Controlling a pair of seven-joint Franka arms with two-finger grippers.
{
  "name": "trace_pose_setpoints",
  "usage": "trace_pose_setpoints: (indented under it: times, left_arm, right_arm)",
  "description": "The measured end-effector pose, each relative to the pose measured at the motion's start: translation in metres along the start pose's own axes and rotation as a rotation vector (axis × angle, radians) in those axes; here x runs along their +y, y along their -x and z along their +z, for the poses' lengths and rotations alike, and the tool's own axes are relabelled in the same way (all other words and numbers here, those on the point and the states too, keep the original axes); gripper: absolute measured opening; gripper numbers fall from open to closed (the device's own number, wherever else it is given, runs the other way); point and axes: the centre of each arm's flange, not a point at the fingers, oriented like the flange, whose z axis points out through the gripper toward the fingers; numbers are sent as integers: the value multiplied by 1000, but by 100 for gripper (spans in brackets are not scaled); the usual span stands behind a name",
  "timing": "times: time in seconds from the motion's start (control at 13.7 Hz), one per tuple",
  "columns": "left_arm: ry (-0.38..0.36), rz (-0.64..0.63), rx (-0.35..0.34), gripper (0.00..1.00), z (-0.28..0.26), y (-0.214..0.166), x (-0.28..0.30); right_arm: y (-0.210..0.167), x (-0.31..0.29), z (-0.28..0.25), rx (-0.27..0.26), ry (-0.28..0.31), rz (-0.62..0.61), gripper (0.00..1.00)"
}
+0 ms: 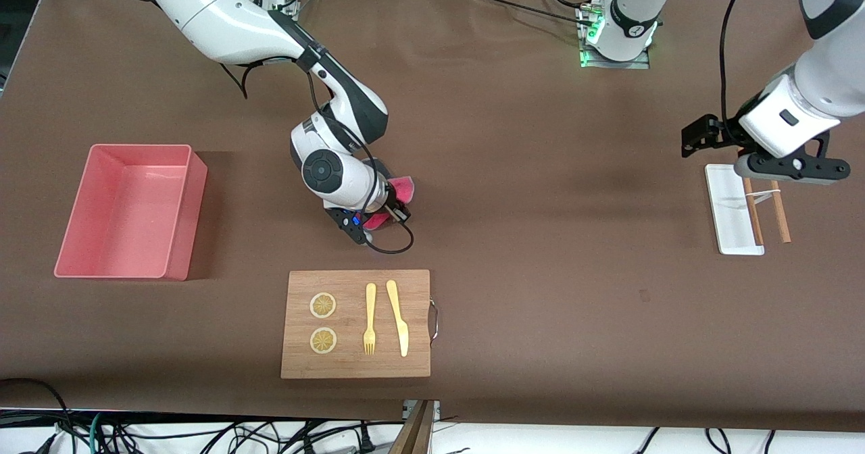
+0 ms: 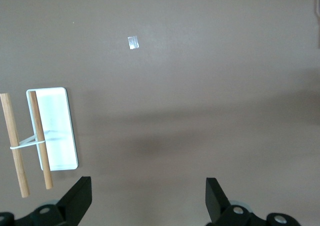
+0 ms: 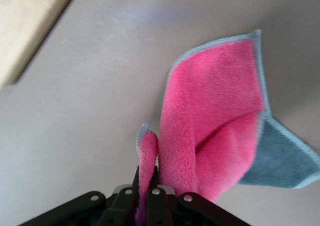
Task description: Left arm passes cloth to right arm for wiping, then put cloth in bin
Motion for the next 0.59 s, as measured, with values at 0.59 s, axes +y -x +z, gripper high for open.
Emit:
trace_pose_setpoints:
  times: [0.59]
  left_arm:
    - [-2, 8, -16, 100, 4, 2, 1]
  right_arm:
    - [-107, 69, -4, -52, 260, -250, 2]
